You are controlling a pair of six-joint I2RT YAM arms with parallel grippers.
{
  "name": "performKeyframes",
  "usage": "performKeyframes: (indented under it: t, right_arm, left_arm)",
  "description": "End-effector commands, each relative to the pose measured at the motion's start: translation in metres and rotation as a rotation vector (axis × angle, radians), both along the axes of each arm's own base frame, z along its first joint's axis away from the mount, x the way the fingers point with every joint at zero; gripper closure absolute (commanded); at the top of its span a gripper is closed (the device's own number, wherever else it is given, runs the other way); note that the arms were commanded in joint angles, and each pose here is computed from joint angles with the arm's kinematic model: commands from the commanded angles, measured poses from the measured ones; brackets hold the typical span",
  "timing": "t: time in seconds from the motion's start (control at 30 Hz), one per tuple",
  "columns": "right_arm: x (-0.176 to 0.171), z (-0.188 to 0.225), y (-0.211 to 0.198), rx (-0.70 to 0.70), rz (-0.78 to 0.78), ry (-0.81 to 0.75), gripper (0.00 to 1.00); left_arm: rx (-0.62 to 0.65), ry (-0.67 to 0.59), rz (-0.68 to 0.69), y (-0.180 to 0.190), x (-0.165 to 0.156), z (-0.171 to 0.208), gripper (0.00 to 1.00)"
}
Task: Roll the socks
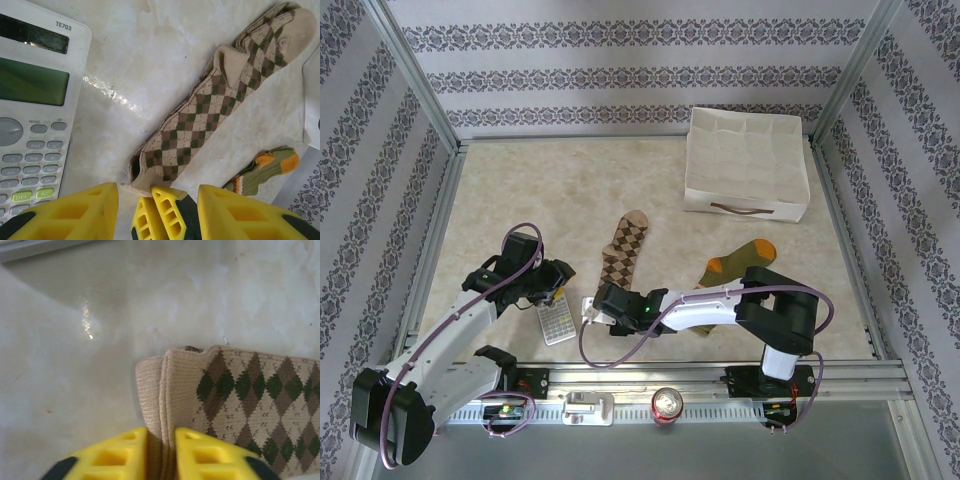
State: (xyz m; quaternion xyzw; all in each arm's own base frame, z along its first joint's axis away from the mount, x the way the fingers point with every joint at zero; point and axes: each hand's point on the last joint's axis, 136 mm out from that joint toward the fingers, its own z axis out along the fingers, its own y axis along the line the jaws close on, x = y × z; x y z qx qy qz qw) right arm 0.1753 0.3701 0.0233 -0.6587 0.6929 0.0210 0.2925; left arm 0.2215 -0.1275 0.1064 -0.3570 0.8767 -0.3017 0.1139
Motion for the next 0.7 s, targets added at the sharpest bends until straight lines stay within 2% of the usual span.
performKeyframes:
  t: [0.0,0.07,0.17,0.4,0.67]
  right_arm:
    - [0.006,0.001,0.000,-0.005,-0.035,0.003,0.89]
    - [0.003,0.006,0.001,0.004,-0.036,0.021,0.96]
    - [-0.004,0.017,0.003,0.028,-0.029,0.068,1.00]
    - [-0.025,0.040,0.007,0.131,-0.069,0.354,1.00]
    - [-0.020,0.033,0.008,0.168,-0.156,0.629,1.00]
  left_arm:
    - [0.008,0.027,-0.009,0.003,-0.006,-0.003,0.55]
    - [0.011,0.028,-0.012,0.003,-0.006,-0.002,0.55]
    - [0.012,0.031,-0.015,0.004,-0.006,-0.003,0.55]
    - [0.008,0.051,-0.021,0.004,-0.010,-0.008,0.55]
    - [-0.018,0.080,-0.039,-0.002,-0.013,-0.014,0.56]
